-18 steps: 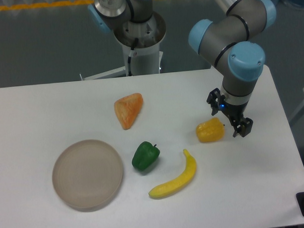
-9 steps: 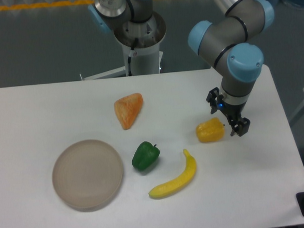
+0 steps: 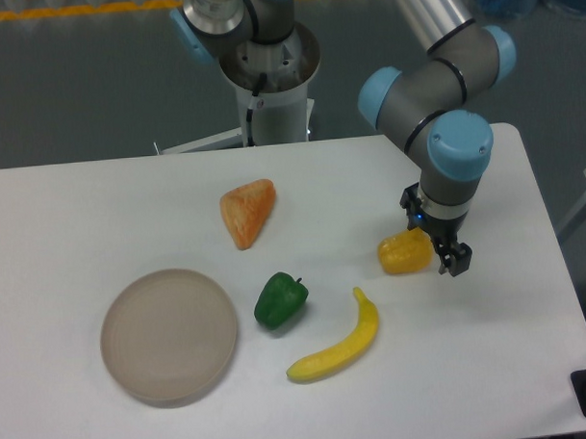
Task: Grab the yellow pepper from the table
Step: 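Close the gripper fingers around the yellow pepper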
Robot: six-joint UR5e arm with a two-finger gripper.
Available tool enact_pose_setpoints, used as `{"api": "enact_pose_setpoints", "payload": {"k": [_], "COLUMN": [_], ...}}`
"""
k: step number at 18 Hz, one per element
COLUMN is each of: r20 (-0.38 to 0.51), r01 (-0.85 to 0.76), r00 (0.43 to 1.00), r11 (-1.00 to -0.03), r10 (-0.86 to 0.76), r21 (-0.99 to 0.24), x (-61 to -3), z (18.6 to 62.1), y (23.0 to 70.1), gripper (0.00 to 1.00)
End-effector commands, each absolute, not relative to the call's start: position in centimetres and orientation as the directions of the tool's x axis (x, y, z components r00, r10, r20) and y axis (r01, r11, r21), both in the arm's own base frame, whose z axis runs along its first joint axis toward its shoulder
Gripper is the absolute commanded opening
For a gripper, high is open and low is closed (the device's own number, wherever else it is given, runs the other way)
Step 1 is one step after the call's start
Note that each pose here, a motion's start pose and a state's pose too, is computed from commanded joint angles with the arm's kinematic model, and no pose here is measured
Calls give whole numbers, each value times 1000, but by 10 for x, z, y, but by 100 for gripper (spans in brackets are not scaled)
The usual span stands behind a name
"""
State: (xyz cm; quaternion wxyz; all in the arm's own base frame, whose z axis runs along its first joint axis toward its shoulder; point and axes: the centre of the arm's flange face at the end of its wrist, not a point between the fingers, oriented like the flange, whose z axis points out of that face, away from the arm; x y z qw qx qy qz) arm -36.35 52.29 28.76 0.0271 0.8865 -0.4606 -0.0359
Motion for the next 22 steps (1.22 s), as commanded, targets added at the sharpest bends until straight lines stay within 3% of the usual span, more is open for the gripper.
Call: {"api": "enact_pose_setpoints", "payload": {"k": [6,17,22], "r20": [4,-18,16], "r01": [-817,-812,-806], "r00": [574,579,590], "r11": [-572,-578,-587], "r10": [-819,-815,-807], "r21": [74,83,73], "x": [-355,-358,-349], "z": [269,287,264], "y": [515,510,508], "gripper": [100,100,100]}}
